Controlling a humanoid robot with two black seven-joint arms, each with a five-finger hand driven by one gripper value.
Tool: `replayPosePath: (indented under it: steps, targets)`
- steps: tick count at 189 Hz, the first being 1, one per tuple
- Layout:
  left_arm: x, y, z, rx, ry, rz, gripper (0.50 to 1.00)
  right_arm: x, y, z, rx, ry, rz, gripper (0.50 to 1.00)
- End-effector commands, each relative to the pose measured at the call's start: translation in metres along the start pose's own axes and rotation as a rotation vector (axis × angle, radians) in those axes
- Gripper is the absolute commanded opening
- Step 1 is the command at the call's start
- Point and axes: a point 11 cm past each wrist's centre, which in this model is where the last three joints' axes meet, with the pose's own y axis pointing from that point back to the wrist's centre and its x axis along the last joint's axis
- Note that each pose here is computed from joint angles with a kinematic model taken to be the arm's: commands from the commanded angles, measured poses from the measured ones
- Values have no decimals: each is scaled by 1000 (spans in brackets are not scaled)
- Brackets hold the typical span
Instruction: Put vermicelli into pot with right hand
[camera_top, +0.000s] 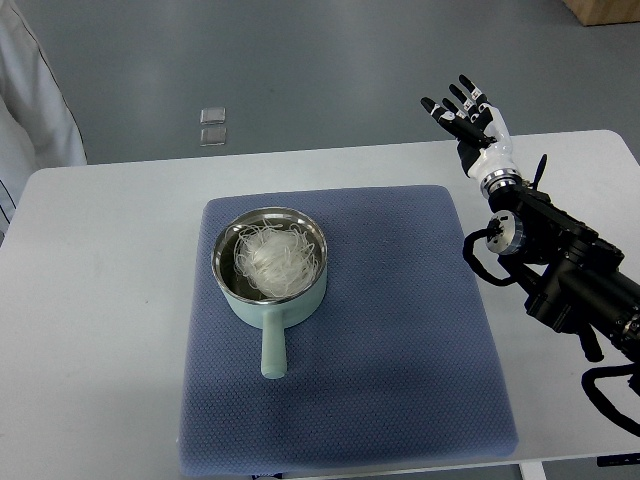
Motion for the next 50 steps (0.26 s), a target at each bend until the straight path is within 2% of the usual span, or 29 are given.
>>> replayPosePath:
  steps: [1,50]
  targets:
    - [0,0,0,0,0,0,1000,1,0,1,1,2,5,930]
    - [0,0,0,0,0,0,1000,6,2,3,4,18,45,930]
